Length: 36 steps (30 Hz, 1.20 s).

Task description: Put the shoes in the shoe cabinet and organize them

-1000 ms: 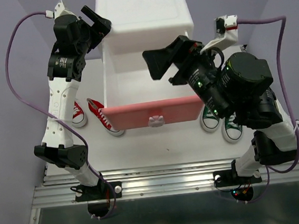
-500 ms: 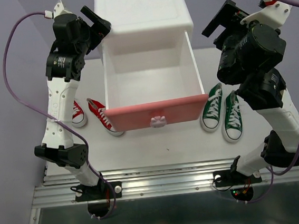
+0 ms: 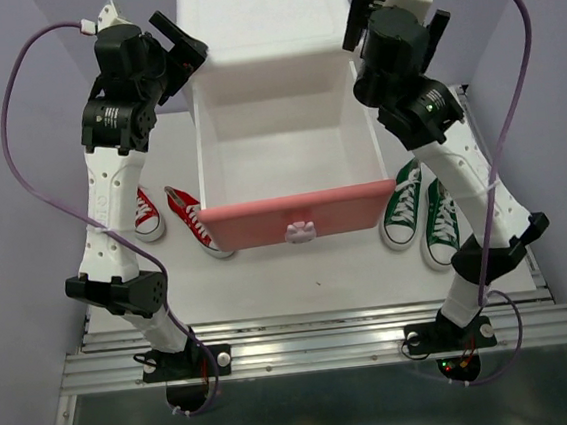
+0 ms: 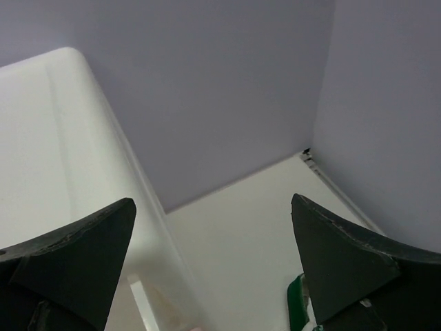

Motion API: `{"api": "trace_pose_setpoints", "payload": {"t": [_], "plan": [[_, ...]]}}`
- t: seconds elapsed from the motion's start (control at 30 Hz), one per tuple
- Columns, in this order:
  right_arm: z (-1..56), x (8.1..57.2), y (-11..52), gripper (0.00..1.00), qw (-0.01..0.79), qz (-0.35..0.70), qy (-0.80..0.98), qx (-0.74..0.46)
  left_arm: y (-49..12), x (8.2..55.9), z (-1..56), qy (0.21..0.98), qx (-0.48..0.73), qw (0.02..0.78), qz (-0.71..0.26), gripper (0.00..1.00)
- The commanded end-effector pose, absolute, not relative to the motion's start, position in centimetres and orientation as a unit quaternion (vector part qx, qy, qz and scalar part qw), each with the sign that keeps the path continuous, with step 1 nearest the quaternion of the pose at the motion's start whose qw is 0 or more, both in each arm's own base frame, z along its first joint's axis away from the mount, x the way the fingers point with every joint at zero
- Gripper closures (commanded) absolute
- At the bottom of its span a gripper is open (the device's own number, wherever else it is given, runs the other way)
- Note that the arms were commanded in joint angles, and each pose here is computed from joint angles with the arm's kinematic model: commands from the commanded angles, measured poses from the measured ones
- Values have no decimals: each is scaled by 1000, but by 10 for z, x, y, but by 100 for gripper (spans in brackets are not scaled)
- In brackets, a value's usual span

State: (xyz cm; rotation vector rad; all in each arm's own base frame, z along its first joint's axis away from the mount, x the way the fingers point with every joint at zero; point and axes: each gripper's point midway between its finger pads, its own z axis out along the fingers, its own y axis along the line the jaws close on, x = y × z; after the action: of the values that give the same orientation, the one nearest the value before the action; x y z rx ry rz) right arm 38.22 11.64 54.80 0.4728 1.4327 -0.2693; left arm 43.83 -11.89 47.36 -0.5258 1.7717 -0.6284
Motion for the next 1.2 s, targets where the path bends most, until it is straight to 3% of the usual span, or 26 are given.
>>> {"api": "trace_pose_setpoints", "payload": {"t": [0.0,0.23,0.47,0.73,0.93,1.17], "plan": [[555,411,92,0,724,2,642,252,-98,417,434,810,-213,507,-206,1],[498,446,64,0,651,125,699,268,-95,419,446,799,-216,518,-215,1],[388,441,36,0,510,34,810,287,-82,417,469,779,-223,544,-218,1],[301,409,20,0,418,-35,859,294,-59,401,502,746,-230,583,-226,1],[209,362,26,0,310,-46,903,293,-25,373,476,760,-264,569,-168,1],[164,349,24,0,276,-65,919,272,-10,333,412,781,-307,526,-140,1]]}}
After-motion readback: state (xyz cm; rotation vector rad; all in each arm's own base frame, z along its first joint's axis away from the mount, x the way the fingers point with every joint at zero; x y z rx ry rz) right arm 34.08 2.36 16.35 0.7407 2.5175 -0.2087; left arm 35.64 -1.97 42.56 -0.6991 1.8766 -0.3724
